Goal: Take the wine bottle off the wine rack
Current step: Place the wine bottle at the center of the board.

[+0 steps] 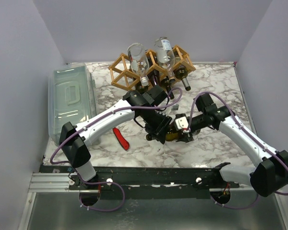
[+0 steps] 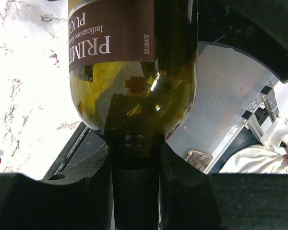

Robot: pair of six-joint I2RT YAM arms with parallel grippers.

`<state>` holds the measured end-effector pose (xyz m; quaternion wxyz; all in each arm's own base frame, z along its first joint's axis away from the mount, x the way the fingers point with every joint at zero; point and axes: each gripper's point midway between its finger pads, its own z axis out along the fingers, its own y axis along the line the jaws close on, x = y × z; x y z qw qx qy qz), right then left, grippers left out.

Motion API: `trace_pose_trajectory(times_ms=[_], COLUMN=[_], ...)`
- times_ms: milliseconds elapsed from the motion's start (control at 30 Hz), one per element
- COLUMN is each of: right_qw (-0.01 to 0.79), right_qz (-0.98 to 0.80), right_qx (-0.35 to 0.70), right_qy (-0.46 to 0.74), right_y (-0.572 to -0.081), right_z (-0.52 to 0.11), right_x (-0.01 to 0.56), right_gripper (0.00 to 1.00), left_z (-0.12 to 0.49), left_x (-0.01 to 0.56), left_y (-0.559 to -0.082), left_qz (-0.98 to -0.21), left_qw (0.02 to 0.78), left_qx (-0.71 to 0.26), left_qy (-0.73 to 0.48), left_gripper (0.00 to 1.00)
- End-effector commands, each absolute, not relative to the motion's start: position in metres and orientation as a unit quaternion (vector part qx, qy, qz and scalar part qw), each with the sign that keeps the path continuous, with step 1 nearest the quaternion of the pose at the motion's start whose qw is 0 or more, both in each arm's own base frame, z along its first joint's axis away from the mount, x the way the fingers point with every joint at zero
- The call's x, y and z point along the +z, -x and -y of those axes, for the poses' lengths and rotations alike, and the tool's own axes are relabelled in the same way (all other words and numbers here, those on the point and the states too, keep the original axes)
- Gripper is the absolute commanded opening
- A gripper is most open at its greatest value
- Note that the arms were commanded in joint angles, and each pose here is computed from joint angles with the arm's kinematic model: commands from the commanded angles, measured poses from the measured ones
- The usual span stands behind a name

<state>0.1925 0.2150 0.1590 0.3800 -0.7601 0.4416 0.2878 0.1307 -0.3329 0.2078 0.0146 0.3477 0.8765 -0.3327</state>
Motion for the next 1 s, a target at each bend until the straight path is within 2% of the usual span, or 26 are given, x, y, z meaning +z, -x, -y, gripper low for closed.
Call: trace_pose_trajectory(times_ms=[0, 67, 200, 267, 333, 433, 600, 833, 967], right_qw=[0.374, 0.373, 0.375, 0.373, 0.373, 0.375, 0.379, 0.375, 0.381], right_qz=[-0.445, -0.447, -0.450, -0.456, -0.459, -0.462, -0.472, -0.489, -0.497], right_qx=[0.292, 0.298, 0.306, 0.310, 0.315, 0.326, 0.339, 0.362, 0.381], right_qy=[0.760, 0.757, 0.751, 0.746, 0.742, 0.735, 0.720, 0.699, 0.680], right_y=[-0.185, -0.182, -0.178, -0.176, -0.173, -0.170, -0.167, -0.162, -0.162], right_z=[-0.214, -0.214, -0.215, -0.214, -0.215, -0.216, -0.218, -0.217, -0.213], right_x=[0.159, 0.158, 0.156, 0.153, 0.151, 0.150, 0.151, 0.156, 0.166], right_gripper=[0.31, 0.22, 0.17, 0.16, 0.15, 0.15, 0.14, 0.13, 0.13], left_z=[0.351, 0.350, 0.346, 0.344, 0.342, 0.338, 0.324, 0.306, 0.291], left_x=[0.236, 0.235, 0.233, 0.233, 0.233, 0.236, 0.247, 0.293, 0.318], left_y=[-0.137, -0.139, -0.143, -0.145, -0.147, -0.149, -0.160, -0.178, -0.193], left_qz=[-0.844, -0.847, -0.851, -0.853, -0.855, -0.854, -0.857, -0.826, -0.797], left_qw=[0.055, 0.055, 0.055, 0.058, 0.066, 0.076, 0.126, 0.284, 0.391], left_qx=[-0.382, -0.380, -0.379, -0.378, -0.375, -0.377, -0.367, -0.372, -0.372], left_qy=[-0.372, -0.367, -0.360, -0.355, -0.353, -0.350, -0.339, -0.315, -0.270], left_gripper=[0.01, 0.16, 0.51, 0.63, 0.71, 0.77, 0.81, 0.82, 0.87])
